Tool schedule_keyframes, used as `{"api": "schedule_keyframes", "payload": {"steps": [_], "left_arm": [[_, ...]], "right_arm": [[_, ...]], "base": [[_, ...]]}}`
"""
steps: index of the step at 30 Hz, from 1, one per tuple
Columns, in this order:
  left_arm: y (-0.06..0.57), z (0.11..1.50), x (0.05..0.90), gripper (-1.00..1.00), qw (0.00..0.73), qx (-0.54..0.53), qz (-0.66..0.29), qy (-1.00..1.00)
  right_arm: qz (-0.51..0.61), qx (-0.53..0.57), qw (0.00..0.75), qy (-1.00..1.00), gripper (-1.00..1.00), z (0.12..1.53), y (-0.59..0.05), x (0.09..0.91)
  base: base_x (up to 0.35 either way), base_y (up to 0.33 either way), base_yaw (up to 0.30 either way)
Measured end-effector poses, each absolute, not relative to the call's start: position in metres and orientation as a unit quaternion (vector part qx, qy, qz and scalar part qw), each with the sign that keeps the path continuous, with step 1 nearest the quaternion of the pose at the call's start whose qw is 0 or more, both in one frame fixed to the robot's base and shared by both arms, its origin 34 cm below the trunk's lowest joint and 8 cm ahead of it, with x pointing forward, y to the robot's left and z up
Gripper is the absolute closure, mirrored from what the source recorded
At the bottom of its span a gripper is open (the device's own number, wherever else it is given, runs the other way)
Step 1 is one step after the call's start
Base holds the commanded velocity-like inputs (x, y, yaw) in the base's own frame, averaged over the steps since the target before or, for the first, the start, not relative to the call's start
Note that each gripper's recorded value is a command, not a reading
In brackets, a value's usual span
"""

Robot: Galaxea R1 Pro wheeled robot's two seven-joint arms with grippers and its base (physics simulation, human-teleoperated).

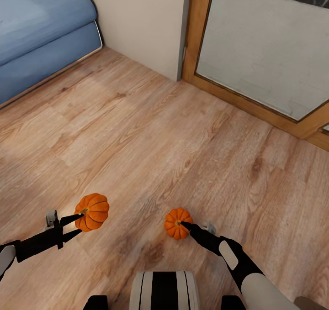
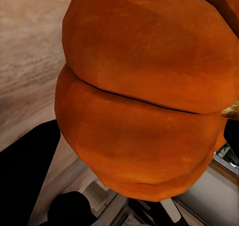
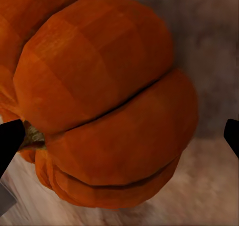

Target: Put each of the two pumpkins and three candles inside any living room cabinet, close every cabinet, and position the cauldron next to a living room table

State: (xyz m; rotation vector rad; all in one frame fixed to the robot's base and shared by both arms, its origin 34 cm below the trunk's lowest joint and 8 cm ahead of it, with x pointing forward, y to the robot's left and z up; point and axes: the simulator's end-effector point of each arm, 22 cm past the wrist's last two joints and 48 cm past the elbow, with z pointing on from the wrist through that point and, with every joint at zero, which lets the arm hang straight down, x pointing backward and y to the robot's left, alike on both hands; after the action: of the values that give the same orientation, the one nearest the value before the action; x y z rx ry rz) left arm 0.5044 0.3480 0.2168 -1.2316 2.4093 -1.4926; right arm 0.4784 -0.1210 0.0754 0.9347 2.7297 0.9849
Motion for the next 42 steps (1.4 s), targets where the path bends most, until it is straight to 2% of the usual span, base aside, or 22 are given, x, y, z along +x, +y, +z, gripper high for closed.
{"api": "schedule_keyframes", "payload": {"steps": [16,17,42], "left_arm": [[0.348,0.2166,0.5041,1.0,0.026,-0.398,-0.482,0.78],[0.348,0.2166,0.5042,1.0,0.025,-0.398,-0.482,0.78],[0.348,0.2166,0.5043,1.0,0.026,-0.398,-0.482,0.78]], "right_arm": [[0.327,0.297,0.044,0.896,-1.0,0.077,-0.1155,0.4785],[0.326,0.296,0.044,0.897,1.0,0.0766,-0.1156,0.478],[0.325,0.294,0.043,0.898,1.0,0.0763,-0.1154,0.4771]], "base": [[0.005,0.016,0.0],[0.0,0.003,0.0],[0.0,0.0,0.0]]}}
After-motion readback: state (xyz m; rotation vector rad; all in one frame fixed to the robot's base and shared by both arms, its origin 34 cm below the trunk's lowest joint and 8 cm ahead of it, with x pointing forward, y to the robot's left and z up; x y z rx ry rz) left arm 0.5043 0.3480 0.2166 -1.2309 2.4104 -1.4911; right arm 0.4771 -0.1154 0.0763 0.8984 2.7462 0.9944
